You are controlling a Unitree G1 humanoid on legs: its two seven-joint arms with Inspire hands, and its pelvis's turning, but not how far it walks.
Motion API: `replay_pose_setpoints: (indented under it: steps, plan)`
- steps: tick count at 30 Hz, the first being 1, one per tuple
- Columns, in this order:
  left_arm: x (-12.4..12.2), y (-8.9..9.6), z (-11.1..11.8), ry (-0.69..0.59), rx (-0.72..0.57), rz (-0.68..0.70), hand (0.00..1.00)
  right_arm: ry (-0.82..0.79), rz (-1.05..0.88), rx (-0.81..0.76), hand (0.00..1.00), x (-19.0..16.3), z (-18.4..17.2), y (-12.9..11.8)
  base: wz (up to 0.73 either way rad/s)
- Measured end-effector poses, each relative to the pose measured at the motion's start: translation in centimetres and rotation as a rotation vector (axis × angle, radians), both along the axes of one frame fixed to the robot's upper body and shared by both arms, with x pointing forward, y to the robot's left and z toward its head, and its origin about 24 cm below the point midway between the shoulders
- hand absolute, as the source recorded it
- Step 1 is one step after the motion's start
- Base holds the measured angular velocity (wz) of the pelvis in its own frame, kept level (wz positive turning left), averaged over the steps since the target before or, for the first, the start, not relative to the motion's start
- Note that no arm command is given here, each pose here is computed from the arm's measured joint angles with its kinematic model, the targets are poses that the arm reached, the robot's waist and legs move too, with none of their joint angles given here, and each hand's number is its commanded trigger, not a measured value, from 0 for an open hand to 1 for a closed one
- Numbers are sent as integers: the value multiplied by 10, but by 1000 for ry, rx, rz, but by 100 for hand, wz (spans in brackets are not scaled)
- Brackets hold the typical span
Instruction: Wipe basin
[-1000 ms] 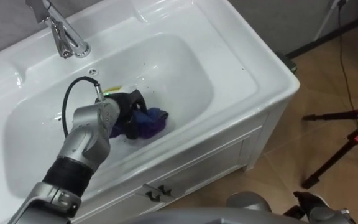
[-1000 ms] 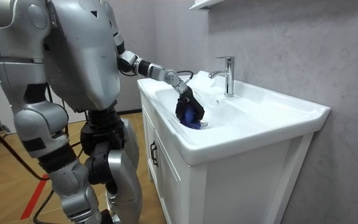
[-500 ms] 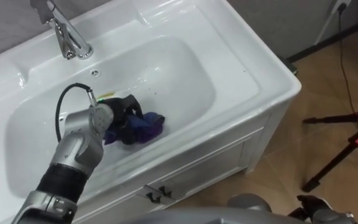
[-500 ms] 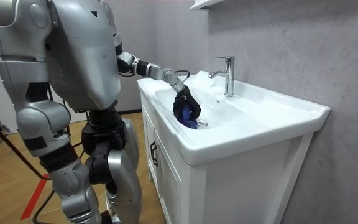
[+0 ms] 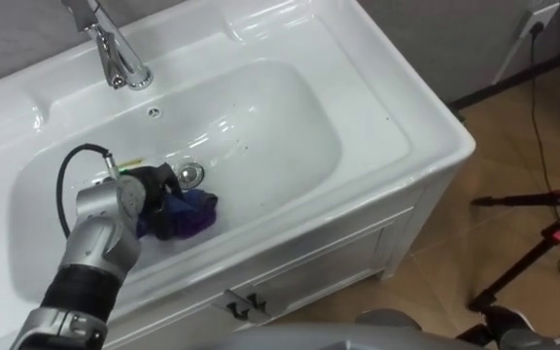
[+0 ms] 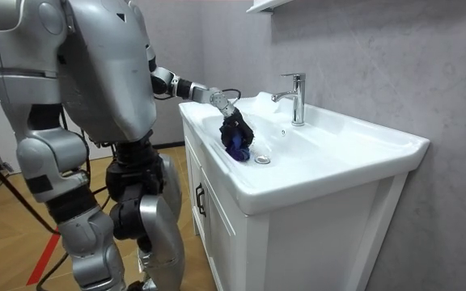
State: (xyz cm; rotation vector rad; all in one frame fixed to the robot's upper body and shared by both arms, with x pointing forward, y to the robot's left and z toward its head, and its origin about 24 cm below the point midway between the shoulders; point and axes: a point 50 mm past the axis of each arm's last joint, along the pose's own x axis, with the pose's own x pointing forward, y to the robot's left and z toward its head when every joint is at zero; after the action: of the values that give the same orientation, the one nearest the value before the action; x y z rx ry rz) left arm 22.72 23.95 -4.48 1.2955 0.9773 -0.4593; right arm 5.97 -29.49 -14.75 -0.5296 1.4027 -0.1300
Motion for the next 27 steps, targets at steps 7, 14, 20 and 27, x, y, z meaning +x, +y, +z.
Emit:
replay_pose_setpoints:
  steps: [7, 14, 20, 27]
  plan:
    - [-27, 26, -13, 72, 261, 25, 100, 23, -47, -24, 0, -4, 2, -7, -9]
    - [-41, 31, -26, 128, 405, -44, 100, -1, -24, -53, 0, 2, 5, -10, -14]
    - [-46, 35, -30, 151, 443, -52, 100, 7, -24, -58, 0, -1, 5, -12, -8]
    - [-48, 37, -32, 164, 446, -49, 100, 20, -28, -69, 0, -7, 6, -16, -3]
